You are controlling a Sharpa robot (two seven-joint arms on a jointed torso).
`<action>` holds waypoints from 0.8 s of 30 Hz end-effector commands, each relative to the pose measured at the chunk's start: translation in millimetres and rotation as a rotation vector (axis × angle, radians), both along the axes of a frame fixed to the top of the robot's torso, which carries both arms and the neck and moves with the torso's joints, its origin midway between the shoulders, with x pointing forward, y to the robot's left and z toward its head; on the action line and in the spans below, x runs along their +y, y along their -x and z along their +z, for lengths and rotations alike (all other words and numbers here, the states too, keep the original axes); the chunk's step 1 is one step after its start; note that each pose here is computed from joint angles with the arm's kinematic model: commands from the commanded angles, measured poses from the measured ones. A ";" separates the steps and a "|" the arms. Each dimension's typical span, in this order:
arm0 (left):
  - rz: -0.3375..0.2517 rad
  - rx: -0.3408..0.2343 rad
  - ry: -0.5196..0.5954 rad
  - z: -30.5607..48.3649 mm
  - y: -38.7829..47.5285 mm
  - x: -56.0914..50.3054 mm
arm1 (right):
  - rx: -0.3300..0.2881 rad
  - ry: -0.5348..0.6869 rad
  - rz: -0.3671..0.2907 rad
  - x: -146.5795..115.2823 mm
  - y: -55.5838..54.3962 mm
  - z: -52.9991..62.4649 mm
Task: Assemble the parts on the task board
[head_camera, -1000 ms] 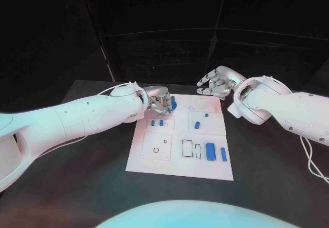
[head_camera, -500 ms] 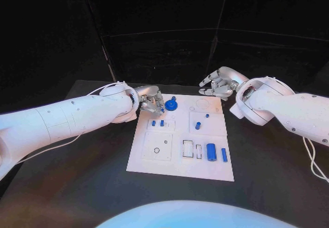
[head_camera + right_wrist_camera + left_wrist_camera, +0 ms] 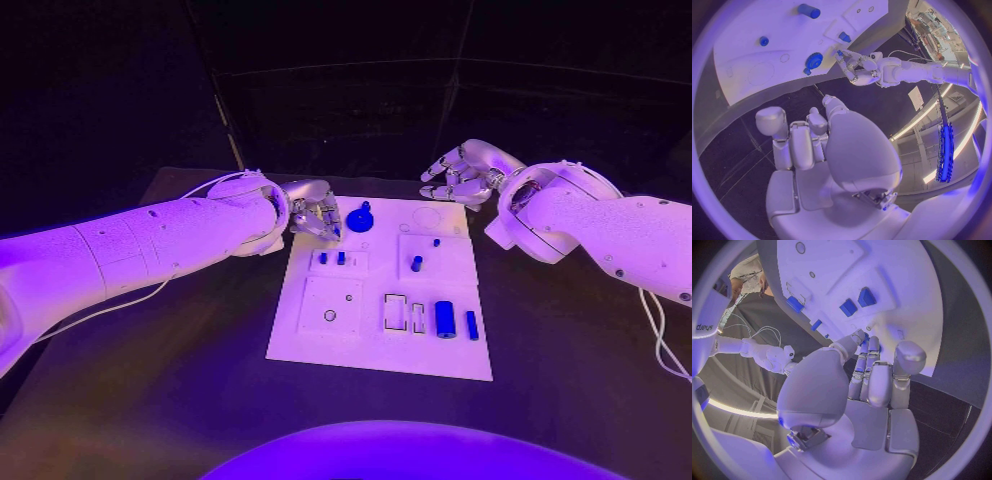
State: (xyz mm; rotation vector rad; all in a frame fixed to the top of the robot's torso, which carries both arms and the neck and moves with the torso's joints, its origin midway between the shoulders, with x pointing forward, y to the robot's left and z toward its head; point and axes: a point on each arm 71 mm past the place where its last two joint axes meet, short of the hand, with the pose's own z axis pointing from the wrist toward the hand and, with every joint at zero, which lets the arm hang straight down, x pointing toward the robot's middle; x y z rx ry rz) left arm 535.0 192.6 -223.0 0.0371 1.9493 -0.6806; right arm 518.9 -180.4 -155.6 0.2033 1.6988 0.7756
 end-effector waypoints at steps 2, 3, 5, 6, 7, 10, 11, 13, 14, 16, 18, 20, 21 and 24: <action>0.002 0.007 -0.042 -1.0 -1.7 0.0 | -0.004 0.002 0.008 1.4 0.0 1.2; 0.002 0.007 -0.046 -1.3 -2.0 -0.1 | -0.004 0.002 0.008 1.4 0.0 1.2; 0.003 0.008 -0.050 -1.7 -2.8 -0.3 | -0.004 0.002 0.008 1.6 0.0 1.1; 0.004 0.009 -0.052 -2.0 -3.0 -0.4 | -0.004 0.002 0.008 1.7 0.0 1.2; 0.004 0.011 -0.054 -2.3 -3.3 -0.6 | -0.004 0.002 0.009 1.8 0.1 1.2; 0.003 0.015 -0.059 -3.1 -4.1 -1.6 | -0.004 0.002 0.009 1.8 0.1 1.2; 0.002 0.016 -0.060 -3.3 -4.3 -1.9 | -0.004 0.002 0.009 1.9 0.1 1.2; 0.001 0.018 -0.062 -3.7 -4.6 -2.7 | -0.004 0.002 0.009 2.2 0.1 1.2; 0.001 0.019 -0.062 -3.9 -4.7 -3.0 | -0.004 0.001 0.010 2.3 0.1 1.2; -0.001 0.021 -0.063 -4.2 -4.8 -3.8 | -0.004 0.001 0.010 2.4 0.1 1.2; -0.003 0.022 -0.063 -4.4 -4.8 -4.5 | -0.004 0.001 0.010 2.4 0.1 1.2; -0.005 0.024 -0.064 -4.6 -4.8 -5.3 | -0.004 0.001 0.010 2.3 0.1 1.2; -0.006 0.025 -0.064 -4.7 -4.7 -5.5 | -0.004 0.001 0.009 2.3 0.1 1.2; -0.008 0.028 -0.066 -5.0 -4.7 -6.3 | -0.004 0.001 0.010 2.4 0.1 1.2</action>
